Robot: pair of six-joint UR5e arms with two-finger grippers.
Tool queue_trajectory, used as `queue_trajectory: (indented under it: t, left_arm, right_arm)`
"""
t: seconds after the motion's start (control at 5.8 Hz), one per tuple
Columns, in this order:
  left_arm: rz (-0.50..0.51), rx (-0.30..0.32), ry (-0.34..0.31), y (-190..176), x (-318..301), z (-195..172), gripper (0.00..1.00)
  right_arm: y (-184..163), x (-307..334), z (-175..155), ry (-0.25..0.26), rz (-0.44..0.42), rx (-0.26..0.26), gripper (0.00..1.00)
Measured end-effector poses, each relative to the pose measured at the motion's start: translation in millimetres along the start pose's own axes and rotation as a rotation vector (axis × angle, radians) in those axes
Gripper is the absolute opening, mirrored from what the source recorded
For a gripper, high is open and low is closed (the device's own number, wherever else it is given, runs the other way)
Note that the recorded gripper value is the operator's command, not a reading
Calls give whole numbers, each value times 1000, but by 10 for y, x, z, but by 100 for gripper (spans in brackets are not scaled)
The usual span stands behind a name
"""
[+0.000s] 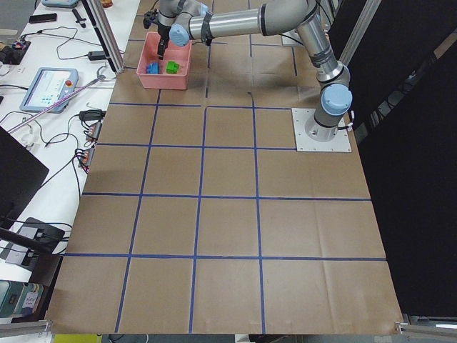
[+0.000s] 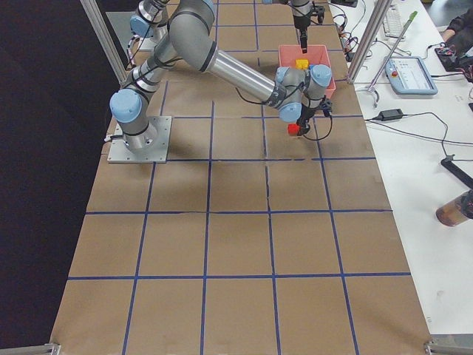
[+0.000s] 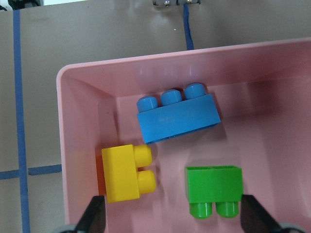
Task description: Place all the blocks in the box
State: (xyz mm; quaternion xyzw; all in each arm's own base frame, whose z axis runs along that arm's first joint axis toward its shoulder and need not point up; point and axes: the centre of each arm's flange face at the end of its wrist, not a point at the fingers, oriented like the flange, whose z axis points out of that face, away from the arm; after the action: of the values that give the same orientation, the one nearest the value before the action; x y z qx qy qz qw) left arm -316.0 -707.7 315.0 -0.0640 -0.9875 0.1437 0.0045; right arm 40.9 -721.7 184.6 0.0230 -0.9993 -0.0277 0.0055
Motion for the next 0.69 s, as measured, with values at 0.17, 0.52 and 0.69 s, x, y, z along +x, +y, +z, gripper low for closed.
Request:
queue_trajectory:
  t: [0.17,0.52,0.69]
  left_arm:
    - [4,-30,-7,48,-31,-155,100]
    - [9,-112,-22,178,-310,-773,100]
    - [7,-168,-28,323,-441,-1194,100]
  right_arm:
    - [5,0,0,0,0,-4,13]
    - [-3,2,-92,1,0,6,9]
    - [-15,7,-238,4,1,28,9]
